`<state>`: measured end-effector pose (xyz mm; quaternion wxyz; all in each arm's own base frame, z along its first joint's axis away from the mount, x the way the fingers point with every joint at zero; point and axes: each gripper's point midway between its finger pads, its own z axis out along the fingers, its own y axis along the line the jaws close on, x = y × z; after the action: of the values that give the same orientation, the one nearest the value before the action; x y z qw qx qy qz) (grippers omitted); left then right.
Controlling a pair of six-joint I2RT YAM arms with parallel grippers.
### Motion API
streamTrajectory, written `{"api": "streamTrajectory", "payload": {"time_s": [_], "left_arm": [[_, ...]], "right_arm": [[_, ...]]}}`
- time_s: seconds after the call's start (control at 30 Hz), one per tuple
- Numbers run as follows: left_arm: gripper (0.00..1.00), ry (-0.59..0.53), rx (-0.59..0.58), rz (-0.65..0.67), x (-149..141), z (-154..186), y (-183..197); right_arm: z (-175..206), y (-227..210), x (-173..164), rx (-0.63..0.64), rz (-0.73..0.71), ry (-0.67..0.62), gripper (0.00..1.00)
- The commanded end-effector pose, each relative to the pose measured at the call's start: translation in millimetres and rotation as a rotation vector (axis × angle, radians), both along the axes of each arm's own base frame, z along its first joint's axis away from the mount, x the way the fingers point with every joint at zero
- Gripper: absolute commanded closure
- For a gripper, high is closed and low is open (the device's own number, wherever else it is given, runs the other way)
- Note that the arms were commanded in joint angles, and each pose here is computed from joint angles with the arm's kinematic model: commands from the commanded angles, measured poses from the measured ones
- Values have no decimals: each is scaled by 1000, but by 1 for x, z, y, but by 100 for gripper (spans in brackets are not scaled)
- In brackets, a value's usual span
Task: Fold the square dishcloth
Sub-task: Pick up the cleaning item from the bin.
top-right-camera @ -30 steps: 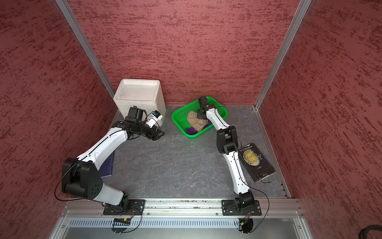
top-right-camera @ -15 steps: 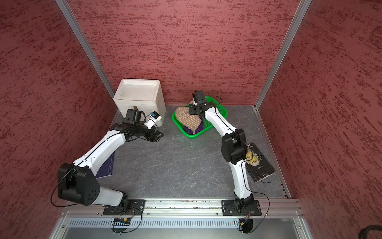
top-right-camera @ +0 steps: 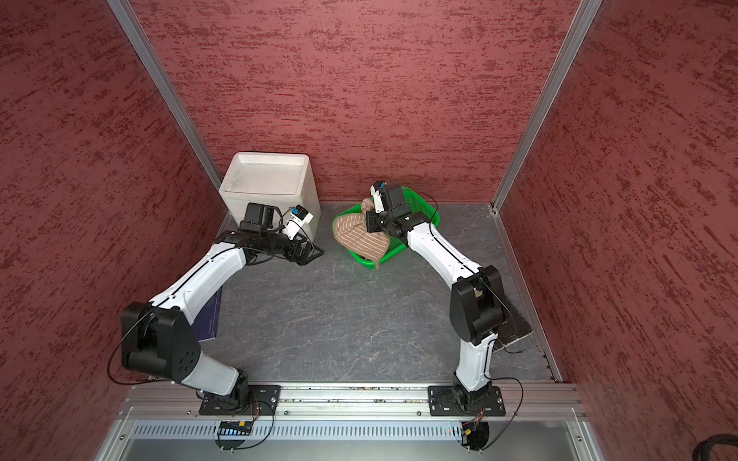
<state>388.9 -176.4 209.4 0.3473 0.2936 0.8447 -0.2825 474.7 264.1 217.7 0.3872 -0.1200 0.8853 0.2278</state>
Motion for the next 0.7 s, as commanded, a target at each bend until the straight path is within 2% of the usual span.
{"api": "streamTrajectory", "payload": {"time_s": [0.0,0.17,0.33,0.47,0.53,0.63,0.67], "left_arm": [[3,50,-158,-44,13,15,-22],[15,115,-190,-98,25,11,-44],[20,139,-160,-127,33,0,-60],[31,183,-137,-154,32,-13,-73],[42,197,-123,-158,31,-18,-78],[83,178,-90,-151,33,-16,-79],[98,152,-61,-141,35,-14,-78]], "right_arm": [[7,10,-11,32,50,-28,100],[-3,9,-17,22,55,-8,100],[13,23,-19,101,105,-52,100],[14,22,-20,105,103,-57,100],[15,21,-18,104,96,-61,100],[12,17,-16,90,72,-62,100],[10,16,-15,80,60,-60,94]]}}
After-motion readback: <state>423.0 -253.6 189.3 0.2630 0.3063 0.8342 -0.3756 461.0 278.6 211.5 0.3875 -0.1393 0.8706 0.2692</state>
